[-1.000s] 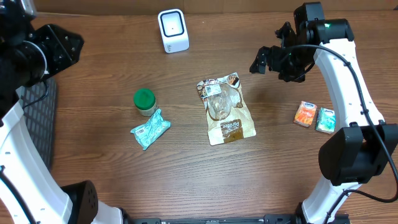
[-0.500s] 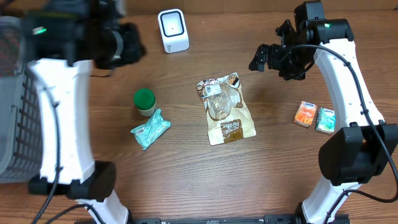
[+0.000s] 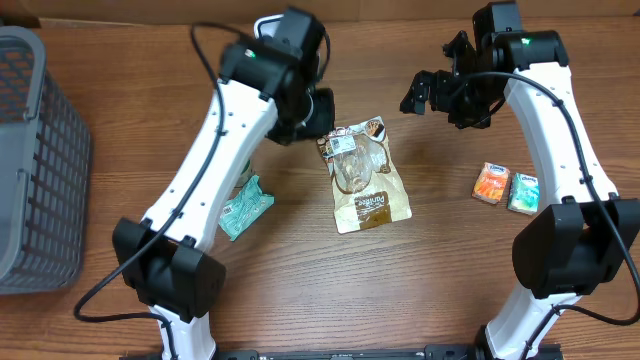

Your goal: Scan the item barcode

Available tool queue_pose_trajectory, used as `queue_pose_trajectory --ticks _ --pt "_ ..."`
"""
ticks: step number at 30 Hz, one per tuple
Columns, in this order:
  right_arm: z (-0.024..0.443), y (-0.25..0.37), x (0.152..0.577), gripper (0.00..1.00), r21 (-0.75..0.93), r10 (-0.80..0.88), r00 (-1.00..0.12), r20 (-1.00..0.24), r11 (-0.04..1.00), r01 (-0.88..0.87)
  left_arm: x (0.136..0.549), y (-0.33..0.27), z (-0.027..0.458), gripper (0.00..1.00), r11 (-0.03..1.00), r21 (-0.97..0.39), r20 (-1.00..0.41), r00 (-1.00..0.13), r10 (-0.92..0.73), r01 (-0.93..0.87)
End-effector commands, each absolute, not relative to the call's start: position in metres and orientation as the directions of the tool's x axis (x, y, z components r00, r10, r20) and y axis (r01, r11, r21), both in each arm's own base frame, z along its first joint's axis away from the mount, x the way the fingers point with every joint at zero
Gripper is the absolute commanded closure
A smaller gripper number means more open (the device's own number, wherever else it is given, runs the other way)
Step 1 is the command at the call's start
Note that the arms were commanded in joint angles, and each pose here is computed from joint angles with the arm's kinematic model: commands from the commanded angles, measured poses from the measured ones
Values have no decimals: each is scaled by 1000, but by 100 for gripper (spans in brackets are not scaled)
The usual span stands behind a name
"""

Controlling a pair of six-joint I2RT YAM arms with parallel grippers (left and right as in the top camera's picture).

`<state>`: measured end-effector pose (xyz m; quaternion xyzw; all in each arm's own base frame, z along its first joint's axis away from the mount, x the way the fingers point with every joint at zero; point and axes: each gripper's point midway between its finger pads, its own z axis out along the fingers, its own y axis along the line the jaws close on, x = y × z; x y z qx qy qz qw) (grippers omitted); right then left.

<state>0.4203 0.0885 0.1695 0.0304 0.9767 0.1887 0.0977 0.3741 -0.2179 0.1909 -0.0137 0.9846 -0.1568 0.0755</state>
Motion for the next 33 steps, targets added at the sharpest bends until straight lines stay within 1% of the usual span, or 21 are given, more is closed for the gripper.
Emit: queue_pose_trajectory --ticks 1,7,12,16,21,30,33 --pt "159 88 419 3 371 95 -983 -159 928 30 367 -217 153 96 941 -310 -43 -987 -154 -133" --pt "148 89 419 7 372 95 -987 -133 927 39 361 -245 95 96 871 -454 49 -981 -187 -188" --pt "146 89 420 17 372 95 -987 -129 927 41 357 -263 63 96 800 -573 64 -983 -171 -177" --pt "146 89 420 18 372 95 -987 -128 928 41 350 -258 40 96 802 -568 60 -981 -184 -185" --pt "145 90 421 18 372 93 -987 -133 927 37 348 -258 23 96 794 -585 32 -983 -181 -165" --pt "136 91 420 18 371 91 -989 -116 928 42 351 -268 17 96 823 -562 -65 -987 -145 -83" --pt "131 91 418 18 369 90 -990 -106 928 45 351 -267 13 96 850 -522 -100 -985 -140 -68"
